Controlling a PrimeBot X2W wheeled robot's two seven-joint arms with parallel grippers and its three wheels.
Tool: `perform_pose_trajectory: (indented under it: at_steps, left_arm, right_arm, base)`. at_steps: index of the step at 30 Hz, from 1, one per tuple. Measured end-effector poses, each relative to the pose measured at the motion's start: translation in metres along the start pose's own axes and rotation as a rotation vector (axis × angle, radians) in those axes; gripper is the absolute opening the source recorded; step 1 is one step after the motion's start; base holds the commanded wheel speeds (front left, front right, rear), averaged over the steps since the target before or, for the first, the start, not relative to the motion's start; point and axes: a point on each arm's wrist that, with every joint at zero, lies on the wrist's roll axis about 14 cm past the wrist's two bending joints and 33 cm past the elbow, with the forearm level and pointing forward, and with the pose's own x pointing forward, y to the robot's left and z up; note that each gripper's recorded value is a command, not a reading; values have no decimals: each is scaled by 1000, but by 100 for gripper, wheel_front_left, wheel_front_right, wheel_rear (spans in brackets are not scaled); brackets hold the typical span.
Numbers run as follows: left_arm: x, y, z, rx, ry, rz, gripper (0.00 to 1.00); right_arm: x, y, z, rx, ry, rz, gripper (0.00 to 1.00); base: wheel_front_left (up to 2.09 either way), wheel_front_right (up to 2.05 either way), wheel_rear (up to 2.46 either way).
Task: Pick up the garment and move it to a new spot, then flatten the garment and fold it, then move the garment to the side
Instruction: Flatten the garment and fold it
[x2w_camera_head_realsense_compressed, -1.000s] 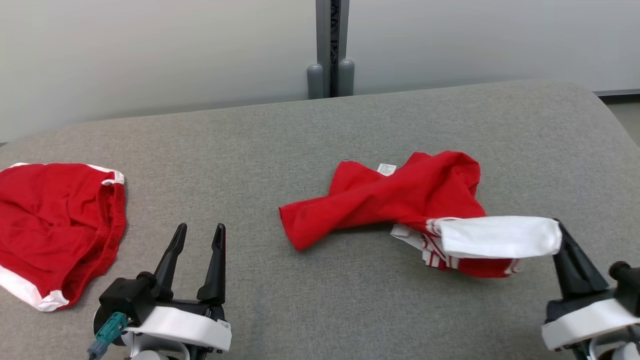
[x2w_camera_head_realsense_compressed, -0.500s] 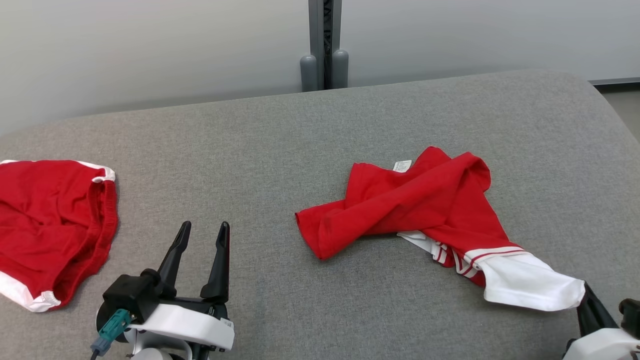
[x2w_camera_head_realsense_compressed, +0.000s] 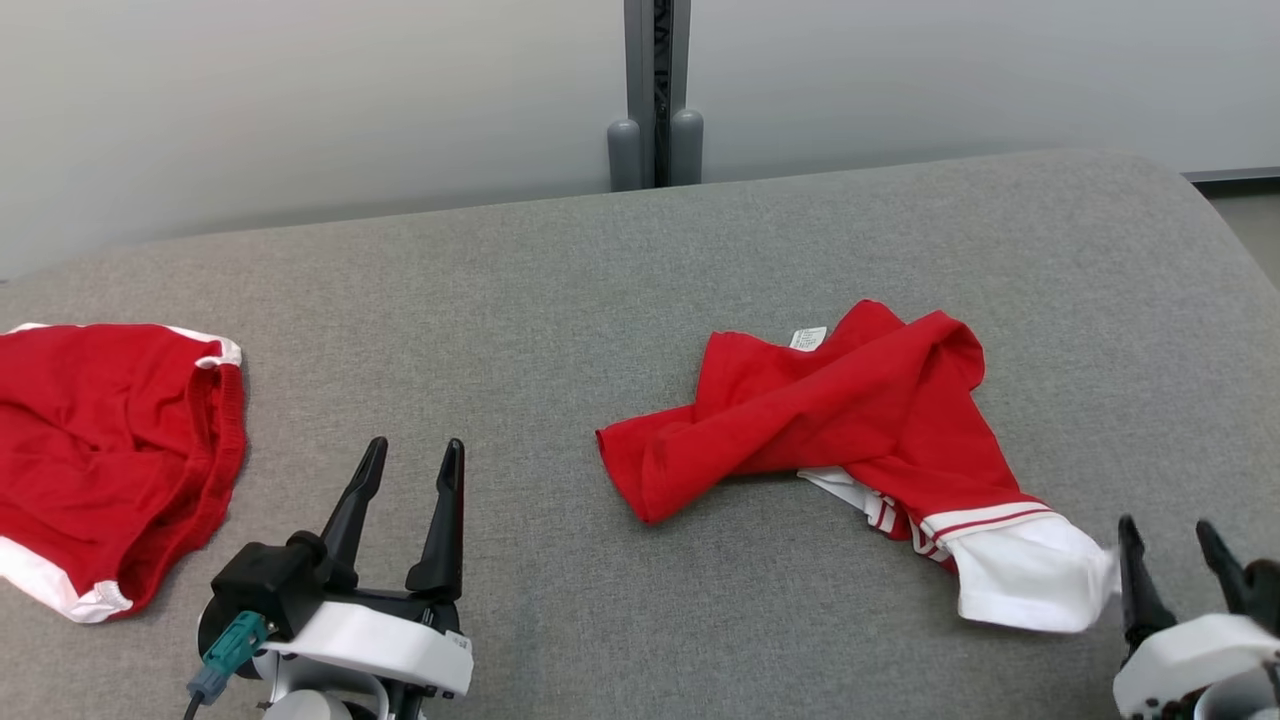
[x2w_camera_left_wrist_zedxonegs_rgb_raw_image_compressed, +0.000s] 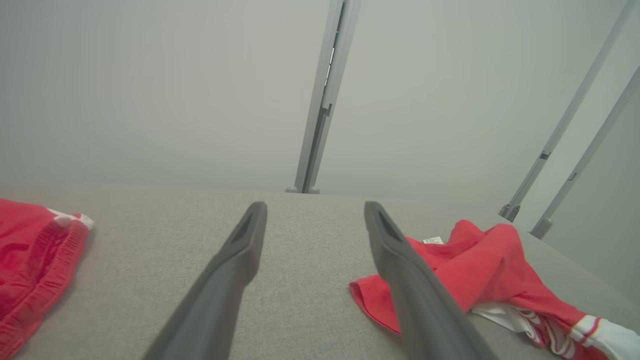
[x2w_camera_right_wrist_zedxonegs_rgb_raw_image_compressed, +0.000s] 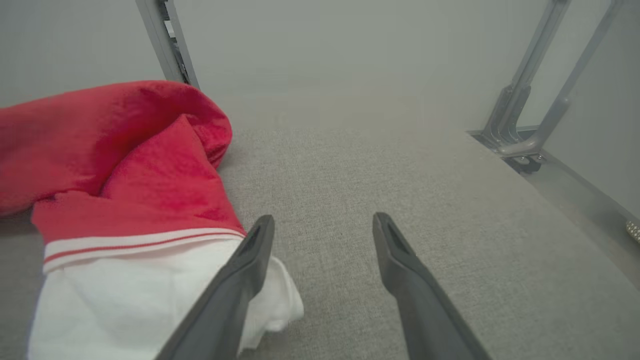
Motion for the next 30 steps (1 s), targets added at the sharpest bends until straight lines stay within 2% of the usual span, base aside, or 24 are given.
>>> perform_pose_trajectory:
  at_steps: [7,9,12,18,24,30]
  left_arm:
    - [-4,-1,4,0,-11,2,100]
    - [-6,0,6,1,-15,6,100]
    - [-9,3,8,3,-20,17,100]
    - [-14,6,9,2,-23,29,100]
    - [-14,-1,2,-6,5,8,100]
    - [-15,-37,-38,-21,155,-118,100]
  right_arm:
    - [7,34,85,-2,-276,80,100]
    - [3,50,96,2,-320,124,100]
    - [-3,74,97,7,-333,187,100]
    - [-6,90,95,13,-330,236,100]
    - [-7,87,96,13,-335,229,100]
    - [-8,73,102,9,-353,189,100]
  base:
    - [0,0,0]
    - [0,0,0]
    - [0,0,0]
    - [0,0,0]
    - [0,0,0]
    - [0,0,0]
